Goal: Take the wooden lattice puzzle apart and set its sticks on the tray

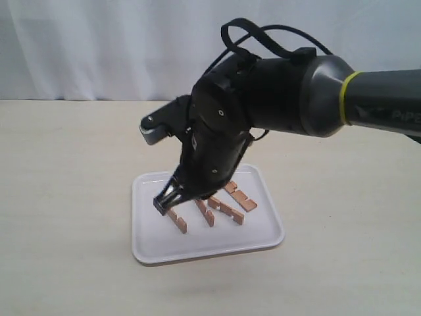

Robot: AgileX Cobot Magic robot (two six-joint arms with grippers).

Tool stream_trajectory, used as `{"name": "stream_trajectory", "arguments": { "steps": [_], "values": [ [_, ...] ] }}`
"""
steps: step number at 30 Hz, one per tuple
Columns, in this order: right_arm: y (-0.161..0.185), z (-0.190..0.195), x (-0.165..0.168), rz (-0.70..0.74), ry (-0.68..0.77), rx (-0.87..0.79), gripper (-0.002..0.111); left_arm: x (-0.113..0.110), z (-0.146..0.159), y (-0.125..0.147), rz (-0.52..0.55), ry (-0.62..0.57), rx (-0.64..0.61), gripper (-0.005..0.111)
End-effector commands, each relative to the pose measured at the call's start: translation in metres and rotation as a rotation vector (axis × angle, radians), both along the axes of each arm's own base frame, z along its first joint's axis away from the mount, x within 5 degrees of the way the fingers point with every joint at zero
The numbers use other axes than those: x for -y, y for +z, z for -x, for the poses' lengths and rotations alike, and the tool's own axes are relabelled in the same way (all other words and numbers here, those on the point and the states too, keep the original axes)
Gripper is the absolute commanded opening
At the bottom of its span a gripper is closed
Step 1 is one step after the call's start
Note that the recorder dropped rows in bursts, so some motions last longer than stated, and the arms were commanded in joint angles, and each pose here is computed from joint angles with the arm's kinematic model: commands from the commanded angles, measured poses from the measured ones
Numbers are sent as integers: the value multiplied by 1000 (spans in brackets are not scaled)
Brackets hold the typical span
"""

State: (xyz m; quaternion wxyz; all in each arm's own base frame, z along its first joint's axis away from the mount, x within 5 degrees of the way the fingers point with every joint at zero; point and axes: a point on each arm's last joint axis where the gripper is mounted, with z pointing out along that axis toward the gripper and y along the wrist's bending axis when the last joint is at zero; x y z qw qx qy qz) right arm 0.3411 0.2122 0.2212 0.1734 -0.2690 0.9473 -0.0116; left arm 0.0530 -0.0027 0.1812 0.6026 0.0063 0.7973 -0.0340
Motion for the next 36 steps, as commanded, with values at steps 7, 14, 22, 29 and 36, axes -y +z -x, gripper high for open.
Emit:
{"name": "stream_trajectory", "arguments": {
  "steps": [7,14,22,29,36],
  "values": [
    [-4,1,81,-44,-166,-169,4,0,0,0,-7,1,7,0],
    [12,17,165,-73,-389,-85,4,0,0,0,-7,1,7,0],
    [9,68,242,0,-629,41,4,0,0,0,-7,1,7,0],
    [23,115,243,-57,-651,237,4,0,0,0,-7,1,7,0],
    [55,173,231,-191,-593,594,4,0,0,0,-7,1,7,0]
  ]
}}
